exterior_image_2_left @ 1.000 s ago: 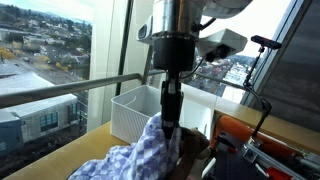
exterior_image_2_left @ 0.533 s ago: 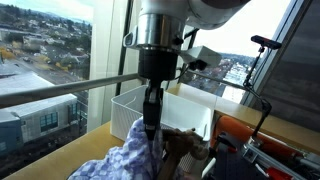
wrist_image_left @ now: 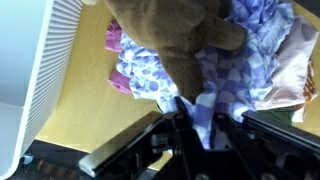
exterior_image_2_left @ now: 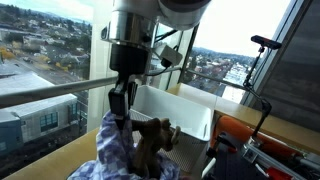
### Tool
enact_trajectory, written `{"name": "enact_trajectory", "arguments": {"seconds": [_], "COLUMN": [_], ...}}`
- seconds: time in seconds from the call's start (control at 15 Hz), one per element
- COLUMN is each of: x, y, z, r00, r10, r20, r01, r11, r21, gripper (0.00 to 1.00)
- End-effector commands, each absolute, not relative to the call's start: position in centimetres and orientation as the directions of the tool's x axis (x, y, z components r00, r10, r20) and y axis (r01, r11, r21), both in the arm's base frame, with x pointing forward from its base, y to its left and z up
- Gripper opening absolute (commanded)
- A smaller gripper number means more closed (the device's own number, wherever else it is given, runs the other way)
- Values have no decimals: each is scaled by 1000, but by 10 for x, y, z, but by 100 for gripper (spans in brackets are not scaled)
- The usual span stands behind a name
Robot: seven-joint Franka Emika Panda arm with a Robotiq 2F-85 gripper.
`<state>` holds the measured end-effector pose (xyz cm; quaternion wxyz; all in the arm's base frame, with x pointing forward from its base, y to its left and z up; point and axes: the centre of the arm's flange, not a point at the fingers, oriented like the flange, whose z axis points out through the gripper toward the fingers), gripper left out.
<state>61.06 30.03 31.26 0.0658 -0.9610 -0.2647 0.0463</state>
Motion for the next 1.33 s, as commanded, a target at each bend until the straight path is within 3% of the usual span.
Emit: {"name": "enact_trajectory", "arguments": {"seconds": [0.0, 0.27, 0.4, 0.93, 1.27], "x": [642, 654, 656, 647, 611], "y": [306, 280, 264, 210, 216], "z": [307, 283, 274, 331, 368], "r00": [839, 839, 834, 809, 768], "r10": [543, 539, 543, 580, 641], "r20": [-46, -81, -100, -91, -1], "r01": [530, 520, 522, 559, 635], "r11": [-833, -836, -834, -809, -762], "r21": [-161, -176, -176, -184, -128], "gripper": [4, 4, 44, 99, 100]}}
